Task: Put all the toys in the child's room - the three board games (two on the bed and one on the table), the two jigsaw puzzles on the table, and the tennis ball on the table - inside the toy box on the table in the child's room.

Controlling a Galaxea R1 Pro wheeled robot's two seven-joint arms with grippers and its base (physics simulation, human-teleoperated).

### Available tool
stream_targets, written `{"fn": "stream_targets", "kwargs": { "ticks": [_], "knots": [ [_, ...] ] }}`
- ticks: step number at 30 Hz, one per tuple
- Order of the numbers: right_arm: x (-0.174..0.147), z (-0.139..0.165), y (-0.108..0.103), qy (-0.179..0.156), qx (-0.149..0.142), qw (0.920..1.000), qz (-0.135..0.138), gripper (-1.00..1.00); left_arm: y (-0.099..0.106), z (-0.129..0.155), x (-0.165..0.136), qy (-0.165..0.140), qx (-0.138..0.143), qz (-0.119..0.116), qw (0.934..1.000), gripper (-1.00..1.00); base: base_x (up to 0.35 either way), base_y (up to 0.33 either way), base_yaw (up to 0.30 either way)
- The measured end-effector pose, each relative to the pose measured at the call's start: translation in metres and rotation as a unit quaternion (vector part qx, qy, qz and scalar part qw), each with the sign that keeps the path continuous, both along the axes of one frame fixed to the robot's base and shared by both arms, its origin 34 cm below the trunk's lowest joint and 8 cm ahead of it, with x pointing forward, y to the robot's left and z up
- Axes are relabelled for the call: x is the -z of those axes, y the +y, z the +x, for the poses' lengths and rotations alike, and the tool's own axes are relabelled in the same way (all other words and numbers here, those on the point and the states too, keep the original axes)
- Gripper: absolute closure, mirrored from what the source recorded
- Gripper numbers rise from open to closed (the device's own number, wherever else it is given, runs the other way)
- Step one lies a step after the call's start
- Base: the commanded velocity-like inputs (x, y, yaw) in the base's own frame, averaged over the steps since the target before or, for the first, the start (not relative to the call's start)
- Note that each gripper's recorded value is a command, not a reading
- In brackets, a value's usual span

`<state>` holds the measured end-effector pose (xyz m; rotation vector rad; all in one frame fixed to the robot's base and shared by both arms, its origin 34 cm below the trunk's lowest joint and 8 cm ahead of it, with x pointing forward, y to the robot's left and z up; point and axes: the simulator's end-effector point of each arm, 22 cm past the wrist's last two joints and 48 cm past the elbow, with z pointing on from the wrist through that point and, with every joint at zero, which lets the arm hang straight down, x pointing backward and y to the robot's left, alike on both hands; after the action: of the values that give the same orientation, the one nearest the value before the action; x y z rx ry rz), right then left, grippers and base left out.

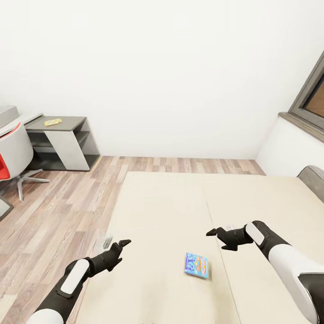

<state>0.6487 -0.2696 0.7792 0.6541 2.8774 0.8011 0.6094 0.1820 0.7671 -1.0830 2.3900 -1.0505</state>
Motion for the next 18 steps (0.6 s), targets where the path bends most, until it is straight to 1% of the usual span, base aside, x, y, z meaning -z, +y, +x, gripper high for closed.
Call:
{"fn": "stream_targets", "kwargs": {
  "ticks": [1, 3, 5, 6, 7, 9, 10, 11, 14, 18],
  "knots": [
    [0.001, -0.001, -0.002, 0.001, 0.001, 1.0000, -0.001, -1.00, -0.006, 0.006, -0.006, -0.011, 0.006, -0.008, 0.9999, -1.00, 0.000, 0.000, 0.000],
    [0.003, -0.001, -0.004, 0.003, 0.002, 1.0000, -0.002, -1.00, -0.011, 0.025, -0.020, -0.031, 0.012, -0.015, 0.9993, -1.00, 0.000, 0.000, 0.000],
    [0.004, -0.002, -0.007, 0.004, 0.003, 1.0000, -0.004, -1.00, -0.016, 0.052, -0.039, -0.056, 0.019, -0.019, 0.9981, -1.00, 0.000, 0.000, 0.000],
    [0.004, -0.001, -0.008, 0.004, 0.005, 1.0000, -0.003, -1.00, -0.021, 0.075, -0.057, -0.077, 0.025, -0.024, 0.9964, -1.00, 0.000, 0.000, 0.000],
    [0.005, -0.002, -0.009, 0.005, 0.005, 1.0000, -0.003, -1.00, -0.024, 0.083, -0.065, -0.085, 0.030, -0.025, 0.9956, -1.00, 0.000, 0.000, 0.000],
    [0.006, -0.002, -0.009, 0.005, 0.006, 1.0000, -0.003, -1.00, -0.031, 0.093, -0.072, -0.090, 0.037, -0.028, 0.9948, -1.00, 0.000, 0.000, 0.000],
    [0.006, -0.001, -0.009, 0.004, 0.006, 1.0000, -0.001, -1.00, -0.039, 0.098, -0.077, -0.093, 0.042, -0.033, 0.9942, -1.00, 0.000, 0.000, 0.000],
    [0.007, -0.001, -0.009, 0.005, 0.006, 1.0000, -0.001, -1.00, -0.043, 0.100, -0.078, -0.094, 0.044, -0.035, 0.9940, -1.00, 0.000, 0.000, 0.000],
    [0.009, -0.002, -0.008, 0.006, 0.006, 1.0000, 0.000, -1.00, -0.049, 0.102, -0.079, -0.094, 0.046, -0.040, 0.9937, -1.00, 0.000, 0.000, 0.000],
    [0.012, -0.003, -0.010, 0.009, 0.007, 0.9999, 0.000, -1.00, -0.052, 0.104, -0.078, -0.092, 0.047, -0.045, 0.9936, -1.00, 0.000, 0.000, 0.000]
  ]
}}
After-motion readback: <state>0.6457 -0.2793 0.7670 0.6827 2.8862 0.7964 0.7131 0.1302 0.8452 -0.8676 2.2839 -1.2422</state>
